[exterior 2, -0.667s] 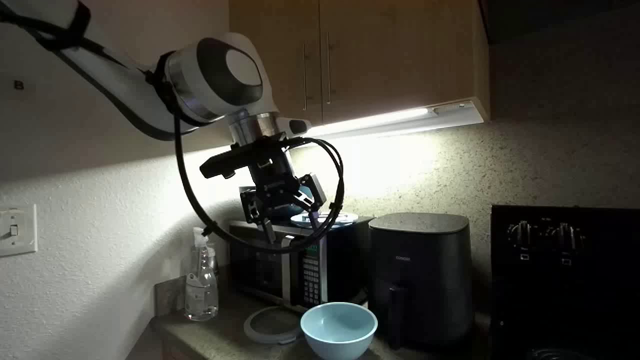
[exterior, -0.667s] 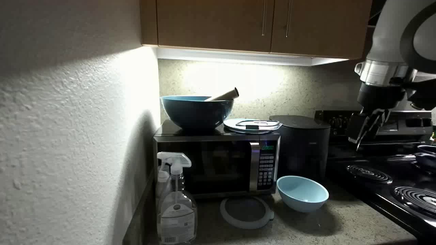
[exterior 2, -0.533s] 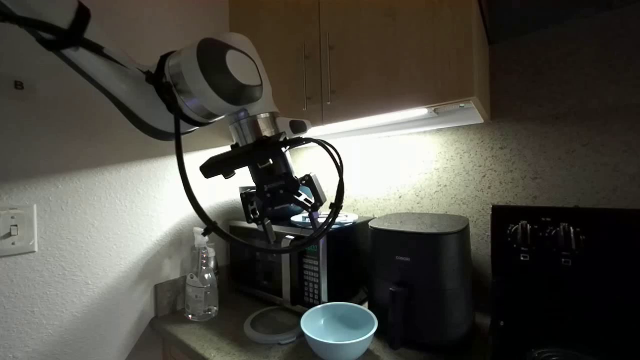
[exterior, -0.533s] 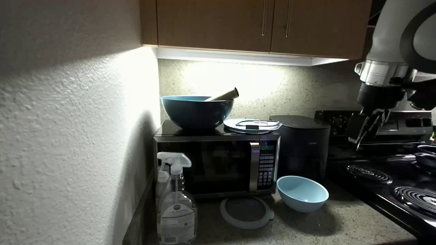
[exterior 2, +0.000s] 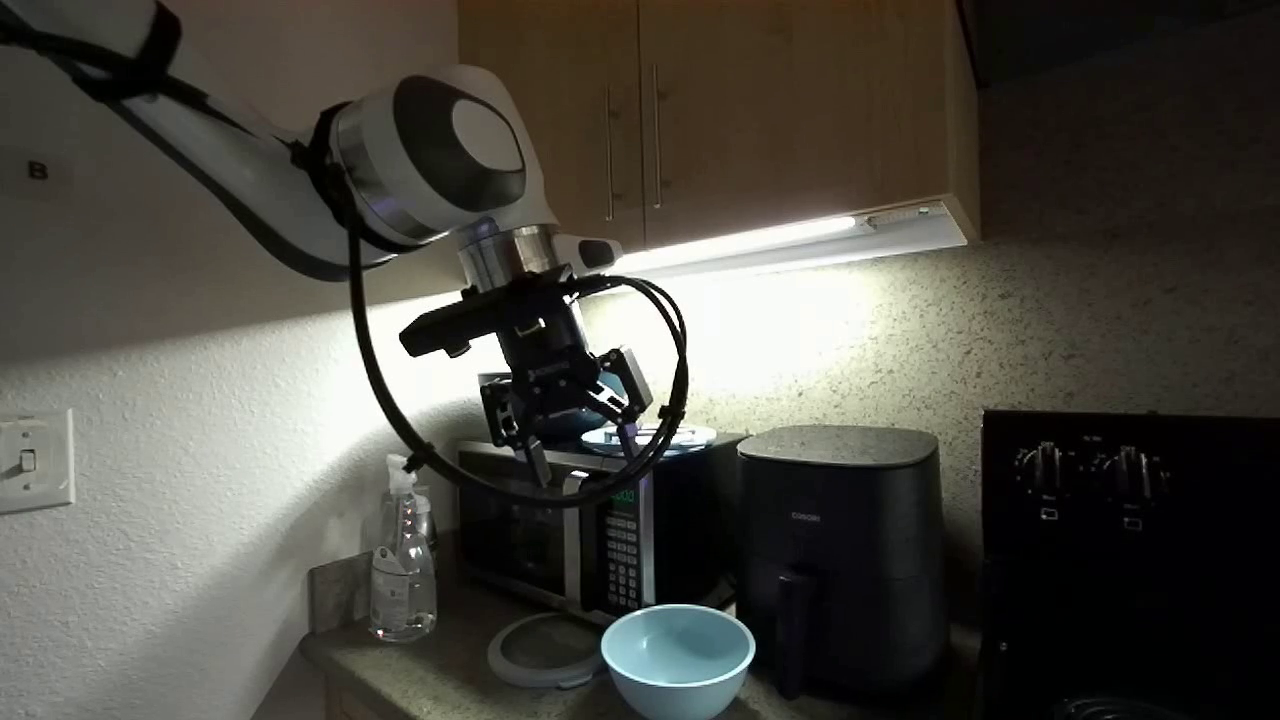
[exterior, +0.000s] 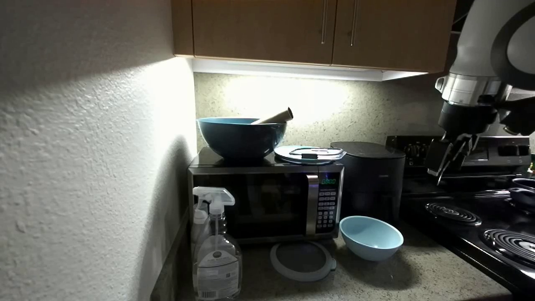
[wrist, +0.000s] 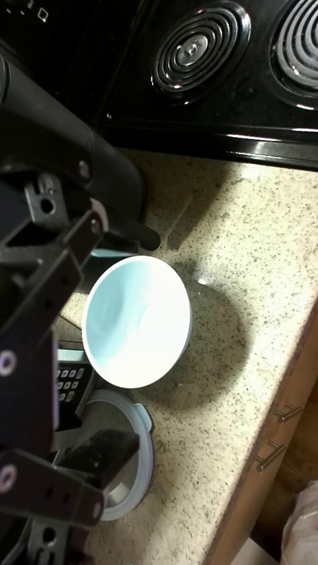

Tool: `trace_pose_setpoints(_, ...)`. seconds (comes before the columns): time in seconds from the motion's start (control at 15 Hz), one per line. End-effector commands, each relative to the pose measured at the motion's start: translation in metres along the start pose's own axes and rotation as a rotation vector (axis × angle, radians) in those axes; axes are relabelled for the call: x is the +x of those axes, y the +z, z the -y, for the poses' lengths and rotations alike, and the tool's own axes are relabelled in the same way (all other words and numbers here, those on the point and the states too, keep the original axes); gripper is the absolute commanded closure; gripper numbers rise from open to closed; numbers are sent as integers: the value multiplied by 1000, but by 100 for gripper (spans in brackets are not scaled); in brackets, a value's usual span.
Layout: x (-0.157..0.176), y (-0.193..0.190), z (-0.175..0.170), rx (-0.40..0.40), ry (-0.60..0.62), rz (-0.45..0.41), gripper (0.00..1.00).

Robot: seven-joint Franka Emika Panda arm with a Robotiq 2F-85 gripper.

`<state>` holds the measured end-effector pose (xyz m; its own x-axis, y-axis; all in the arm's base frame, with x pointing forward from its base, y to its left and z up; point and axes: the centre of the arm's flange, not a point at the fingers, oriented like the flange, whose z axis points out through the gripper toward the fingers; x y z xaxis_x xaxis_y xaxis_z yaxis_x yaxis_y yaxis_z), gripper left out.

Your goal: Pick up the bowl and put it on top of the air fryer

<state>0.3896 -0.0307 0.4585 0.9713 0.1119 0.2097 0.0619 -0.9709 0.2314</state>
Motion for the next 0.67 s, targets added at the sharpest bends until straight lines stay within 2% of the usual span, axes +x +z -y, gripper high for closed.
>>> trace_pose_setpoints(0.0, 7, 10, -9, 58, -38, 0, 0)
trace_pose_setpoints(0.33, 25, 40, -34, 214, -73, -26, 0)
trace_pose_setpoints(0.6, 38, 68, -45, 287, -125, -5, 0)
